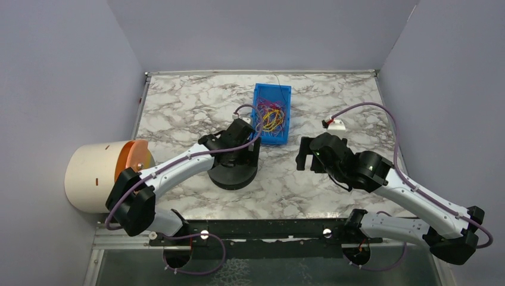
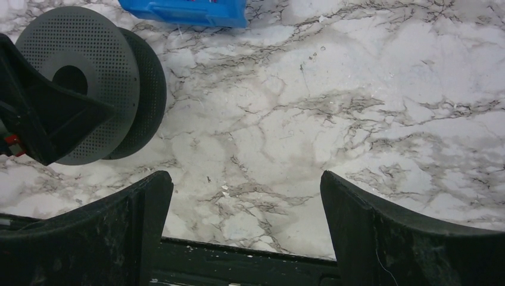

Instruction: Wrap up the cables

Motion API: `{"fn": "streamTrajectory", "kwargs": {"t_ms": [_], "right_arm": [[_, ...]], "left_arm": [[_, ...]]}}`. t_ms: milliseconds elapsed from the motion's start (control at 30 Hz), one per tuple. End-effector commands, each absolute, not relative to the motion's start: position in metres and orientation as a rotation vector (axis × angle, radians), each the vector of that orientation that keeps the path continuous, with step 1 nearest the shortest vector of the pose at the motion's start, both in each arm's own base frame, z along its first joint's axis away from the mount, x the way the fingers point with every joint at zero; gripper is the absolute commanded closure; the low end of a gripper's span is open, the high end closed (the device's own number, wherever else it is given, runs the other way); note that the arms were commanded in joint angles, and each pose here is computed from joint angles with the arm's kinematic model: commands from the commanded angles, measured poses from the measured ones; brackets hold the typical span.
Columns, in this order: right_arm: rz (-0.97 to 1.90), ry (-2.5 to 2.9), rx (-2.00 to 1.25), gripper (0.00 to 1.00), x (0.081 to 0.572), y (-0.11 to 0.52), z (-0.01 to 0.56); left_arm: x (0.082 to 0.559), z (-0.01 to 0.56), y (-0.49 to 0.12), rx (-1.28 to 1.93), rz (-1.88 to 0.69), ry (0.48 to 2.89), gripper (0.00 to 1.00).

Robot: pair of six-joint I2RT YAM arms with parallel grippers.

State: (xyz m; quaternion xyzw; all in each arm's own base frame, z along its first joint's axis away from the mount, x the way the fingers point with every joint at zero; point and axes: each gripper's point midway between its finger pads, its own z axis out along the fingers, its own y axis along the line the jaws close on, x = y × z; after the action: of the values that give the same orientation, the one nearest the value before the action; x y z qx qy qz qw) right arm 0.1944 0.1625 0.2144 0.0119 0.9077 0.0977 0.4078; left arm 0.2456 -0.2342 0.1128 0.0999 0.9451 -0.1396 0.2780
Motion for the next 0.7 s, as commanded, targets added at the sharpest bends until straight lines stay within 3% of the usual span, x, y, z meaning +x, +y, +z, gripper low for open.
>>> {"fn": "streamTrajectory", "kwargs": {"t_ms": [0,667], "right_arm": [[0.265,2.239,0.051,0.0,0.198,0.159,0.22],[0.268,2.244,0.016,0.0,0.202,0.168,0.213]], "left_arm": [[0.261,0.115,-0.238,0.211,-0.308,2.5,0.01],[0.267,0.084,-0.243,0.312,-0.089,2.578,0.01]]}}
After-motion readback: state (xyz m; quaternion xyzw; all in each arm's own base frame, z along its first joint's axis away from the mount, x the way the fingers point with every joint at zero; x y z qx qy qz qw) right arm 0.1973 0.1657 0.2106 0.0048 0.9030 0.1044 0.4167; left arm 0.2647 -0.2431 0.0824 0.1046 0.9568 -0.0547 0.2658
